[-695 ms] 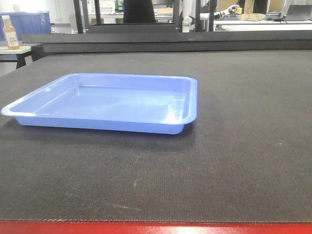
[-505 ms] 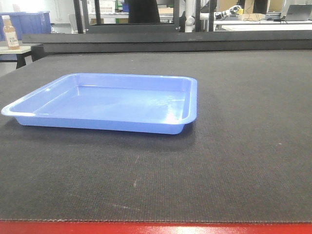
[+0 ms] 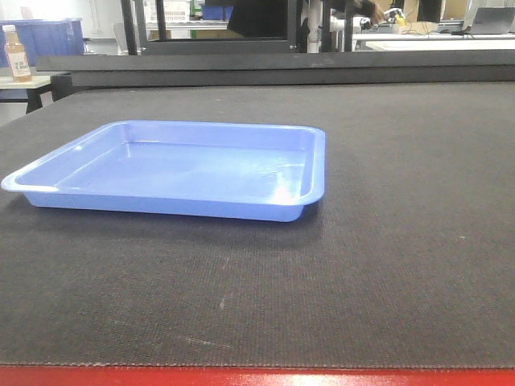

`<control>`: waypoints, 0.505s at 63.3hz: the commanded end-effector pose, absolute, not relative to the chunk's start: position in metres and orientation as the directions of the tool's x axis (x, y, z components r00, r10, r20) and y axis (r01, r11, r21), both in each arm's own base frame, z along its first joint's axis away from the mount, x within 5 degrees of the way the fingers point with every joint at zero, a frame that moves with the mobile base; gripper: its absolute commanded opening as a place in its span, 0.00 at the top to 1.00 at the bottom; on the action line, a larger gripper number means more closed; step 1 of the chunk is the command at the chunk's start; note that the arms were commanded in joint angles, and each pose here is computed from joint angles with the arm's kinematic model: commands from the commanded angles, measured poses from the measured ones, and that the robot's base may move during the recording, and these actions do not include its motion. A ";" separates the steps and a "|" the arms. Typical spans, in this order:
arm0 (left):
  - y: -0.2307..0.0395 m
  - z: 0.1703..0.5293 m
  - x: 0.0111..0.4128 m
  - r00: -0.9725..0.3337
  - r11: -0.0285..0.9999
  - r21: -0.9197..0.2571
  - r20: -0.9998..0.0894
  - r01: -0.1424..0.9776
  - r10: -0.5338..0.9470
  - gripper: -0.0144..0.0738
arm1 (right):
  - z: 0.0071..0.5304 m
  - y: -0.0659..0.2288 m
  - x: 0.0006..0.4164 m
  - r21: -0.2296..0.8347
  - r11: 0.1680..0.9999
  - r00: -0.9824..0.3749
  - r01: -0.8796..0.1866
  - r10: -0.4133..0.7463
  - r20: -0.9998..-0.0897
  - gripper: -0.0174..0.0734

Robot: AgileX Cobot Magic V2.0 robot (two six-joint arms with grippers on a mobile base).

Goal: Grab blue tray and place on right shelf
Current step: 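Lower both grippers toward the opposite rims of the light blue tray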

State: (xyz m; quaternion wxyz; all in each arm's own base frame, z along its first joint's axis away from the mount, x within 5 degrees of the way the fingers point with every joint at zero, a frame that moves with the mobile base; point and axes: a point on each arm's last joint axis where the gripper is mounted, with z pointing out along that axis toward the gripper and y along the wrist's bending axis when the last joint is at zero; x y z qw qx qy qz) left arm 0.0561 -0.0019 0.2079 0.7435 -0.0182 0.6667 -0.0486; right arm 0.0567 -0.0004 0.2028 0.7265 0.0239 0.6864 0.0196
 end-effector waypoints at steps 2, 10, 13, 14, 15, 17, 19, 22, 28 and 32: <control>0.000 0.215 0.054 0.254 0.994 -0.102 -0.961 0.043 -0.110 0.89 | 0.229 -0.002 0.050 0.075 0.997 0.277 0.009 0.069 -0.958 0.79; 0.000 0.251 0.047 0.331 0.994 -0.093 -0.937 0.055 -0.106 0.89 | 0.271 -0.003 0.039 0.115 0.993 0.405 -0.008 0.108 -0.908 0.78; -0.001 0.273 0.043 0.305 0.997 -0.053 -0.950 0.060 -0.069 0.89 | 0.291 -0.002 0.034 0.112 0.994 0.416 -0.017 0.109 -0.903 0.78; -0.002 0.278 0.042 0.292 0.997 -0.040 -0.955 0.059 -0.055 0.89 | 0.296 -0.002 0.033 0.112 0.994 0.415 -0.019 0.109 -0.903 0.78; -0.002 0.287 0.040 0.282 0.998 -0.020 -0.959 0.057 -0.035 0.88 | 0.305 -0.002 0.032 0.110 0.994 0.412 -0.023 0.110 -0.904 0.78; -0.002 0.298 0.040 0.253 0.998 0.001 -0.967 0.055 -0.013 0.87 | 0.318 -0.001 0.030 0.108 0.994 0.406 -0.028 0.110 -0.907 0.77; -0.003 0.313 0.039 0.226 0.998 0.015 -0.974 0.054 0.002 0.85 | 0.329 -0.001 0.031 0.107 0.994 0.394 -0.030 0.110 -0.913 0.74; -0.003 0.335 0.038 0.203 0.998 0.020 -0.979 0.057 0.008 0.78 | 0.345 0.000 0.033 0.105 0.994 0.380 -0.034 0.110 -0.918 0.66; -0.004 0.365 0.048 0.114 0.998 0.019 -0.993 0.064 0.012 0.59 | 0.373 0.000 0.047 0.106 0.994 0.357 -0.033 0.110 -0.928 0.44; -0.005 0.378 0.062 0.029 0.997 0.016 -1.000 0.071 0.014 0.45 | 0.386 0.000 0.067 0.107 0.994 0.298 -0.029 0.111 -0.948 0.28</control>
